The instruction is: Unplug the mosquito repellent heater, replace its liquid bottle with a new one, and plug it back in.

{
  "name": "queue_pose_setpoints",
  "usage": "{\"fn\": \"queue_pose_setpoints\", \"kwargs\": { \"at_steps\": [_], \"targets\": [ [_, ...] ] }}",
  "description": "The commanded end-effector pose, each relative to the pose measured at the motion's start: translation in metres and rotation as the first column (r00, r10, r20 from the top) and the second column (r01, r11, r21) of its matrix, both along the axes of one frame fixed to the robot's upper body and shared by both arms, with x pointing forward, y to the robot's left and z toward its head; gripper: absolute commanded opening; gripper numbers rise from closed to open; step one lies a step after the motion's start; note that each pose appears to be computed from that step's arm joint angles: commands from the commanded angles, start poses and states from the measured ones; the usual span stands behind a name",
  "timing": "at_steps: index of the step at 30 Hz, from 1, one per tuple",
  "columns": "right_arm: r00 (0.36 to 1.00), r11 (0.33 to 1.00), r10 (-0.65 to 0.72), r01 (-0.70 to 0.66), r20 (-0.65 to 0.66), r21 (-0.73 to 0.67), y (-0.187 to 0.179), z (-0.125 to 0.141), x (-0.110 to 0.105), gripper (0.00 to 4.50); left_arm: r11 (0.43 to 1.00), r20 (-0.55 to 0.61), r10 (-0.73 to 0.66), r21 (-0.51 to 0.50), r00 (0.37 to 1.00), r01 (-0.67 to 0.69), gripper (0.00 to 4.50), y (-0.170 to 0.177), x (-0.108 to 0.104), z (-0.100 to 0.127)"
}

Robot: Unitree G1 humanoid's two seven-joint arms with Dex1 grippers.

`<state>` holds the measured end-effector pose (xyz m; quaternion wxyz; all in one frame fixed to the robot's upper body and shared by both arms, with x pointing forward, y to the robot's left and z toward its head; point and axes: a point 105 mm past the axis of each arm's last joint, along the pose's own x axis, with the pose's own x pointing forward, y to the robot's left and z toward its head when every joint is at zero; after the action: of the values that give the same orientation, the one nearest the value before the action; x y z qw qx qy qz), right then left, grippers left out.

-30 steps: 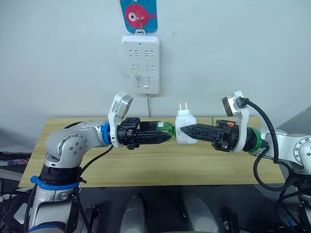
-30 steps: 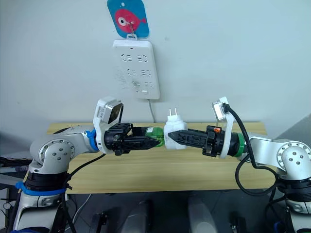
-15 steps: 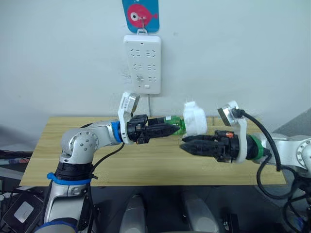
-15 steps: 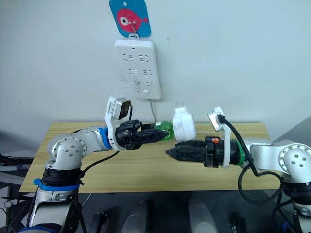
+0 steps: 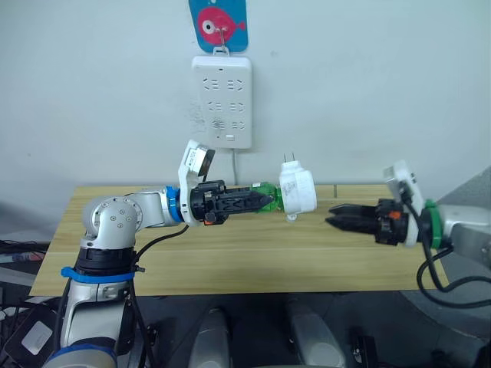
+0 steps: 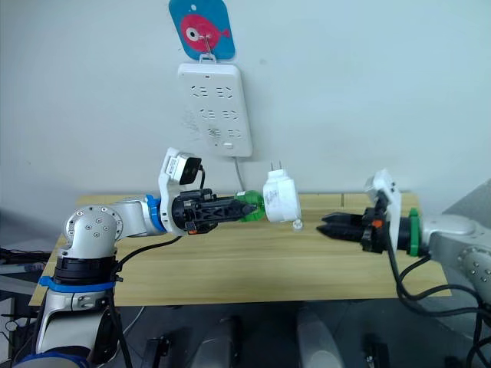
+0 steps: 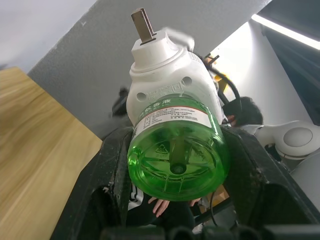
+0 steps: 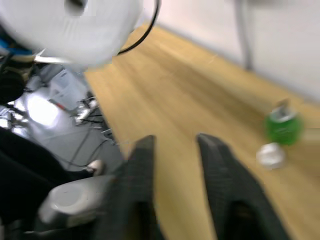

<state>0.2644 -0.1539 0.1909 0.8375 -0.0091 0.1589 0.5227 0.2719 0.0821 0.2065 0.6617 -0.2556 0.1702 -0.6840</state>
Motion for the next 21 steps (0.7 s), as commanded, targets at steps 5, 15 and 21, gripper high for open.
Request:
{"fn": "queue_pose_setpoints", "kwargs": {
  "at_steps": [5, 15, 21],
  "targets": [
    [0.985, 0.985, 0.162, -0.165, 0.056, 0.053, 0.022, 0.031, -0.017, 0.0, 0.999, 0.06, -0.049, -0.009, 0.997, 0.049, 2.32, -0.004, -0.009, 0.008],
    [0.964, 0.955, 0.261, -0.265, 0.046, 0.13, 0.039, 0.053, -0.03, 0.0, 0.999, 0.079, -0.034, 0.023, 0.996, 0.032, 2.32, -0.001, -0.009, 0.002],
    [0.953, 0.941, 0.301, -0.302, 0.029, 0.151, 0.051, 0.051, -0.037, 0.0, 0.999, 0.087, -0.044, 0.016, 0.995, 0.043, 2.32, -0.003, -0.01, 0.003]
  ]
}}
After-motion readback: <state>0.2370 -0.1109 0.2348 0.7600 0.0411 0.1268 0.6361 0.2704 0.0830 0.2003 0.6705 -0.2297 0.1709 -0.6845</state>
